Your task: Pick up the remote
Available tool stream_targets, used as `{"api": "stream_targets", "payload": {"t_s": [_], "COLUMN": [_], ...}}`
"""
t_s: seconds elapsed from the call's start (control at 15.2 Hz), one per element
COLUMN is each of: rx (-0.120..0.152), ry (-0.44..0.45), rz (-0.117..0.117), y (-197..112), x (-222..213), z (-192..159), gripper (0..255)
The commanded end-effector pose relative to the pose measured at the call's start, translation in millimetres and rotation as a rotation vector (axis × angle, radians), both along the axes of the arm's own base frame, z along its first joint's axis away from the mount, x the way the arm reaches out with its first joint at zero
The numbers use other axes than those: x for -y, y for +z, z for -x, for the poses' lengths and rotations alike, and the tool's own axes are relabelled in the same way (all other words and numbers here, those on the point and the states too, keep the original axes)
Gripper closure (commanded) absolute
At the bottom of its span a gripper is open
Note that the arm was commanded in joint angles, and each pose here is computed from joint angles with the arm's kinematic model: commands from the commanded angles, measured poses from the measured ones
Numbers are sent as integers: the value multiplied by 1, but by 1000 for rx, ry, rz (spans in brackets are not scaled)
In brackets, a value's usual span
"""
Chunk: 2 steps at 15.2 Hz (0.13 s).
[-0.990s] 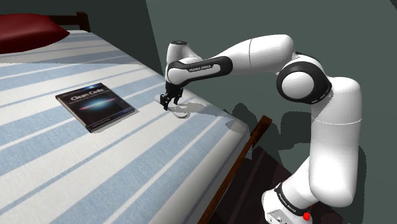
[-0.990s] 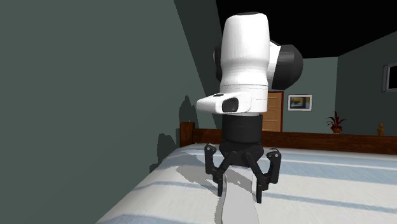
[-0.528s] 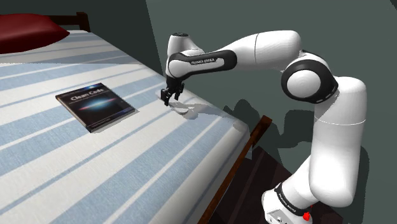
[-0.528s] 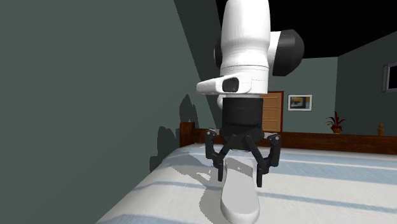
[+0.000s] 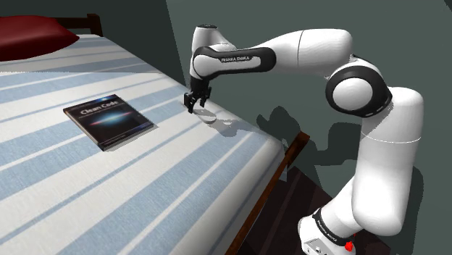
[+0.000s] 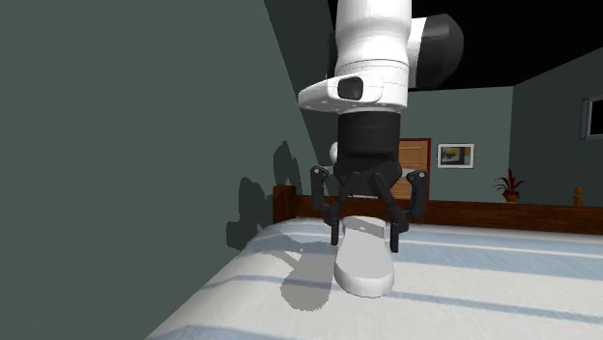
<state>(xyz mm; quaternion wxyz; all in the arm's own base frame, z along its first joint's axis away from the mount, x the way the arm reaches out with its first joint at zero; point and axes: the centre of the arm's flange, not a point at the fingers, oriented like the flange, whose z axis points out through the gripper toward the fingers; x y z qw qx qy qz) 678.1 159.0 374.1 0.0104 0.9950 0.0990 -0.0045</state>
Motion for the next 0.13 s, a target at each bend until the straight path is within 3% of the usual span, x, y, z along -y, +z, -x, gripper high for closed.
{"api": "stream_targets", "payload": {"t_s": [0.0, 0.07], "rx": [0, 0], "ry": [0, 0], "rz": [0, 0], "y": [7, 7], "x": [0, 0], "z": [0, 0], "gripper": [255, 255]}}
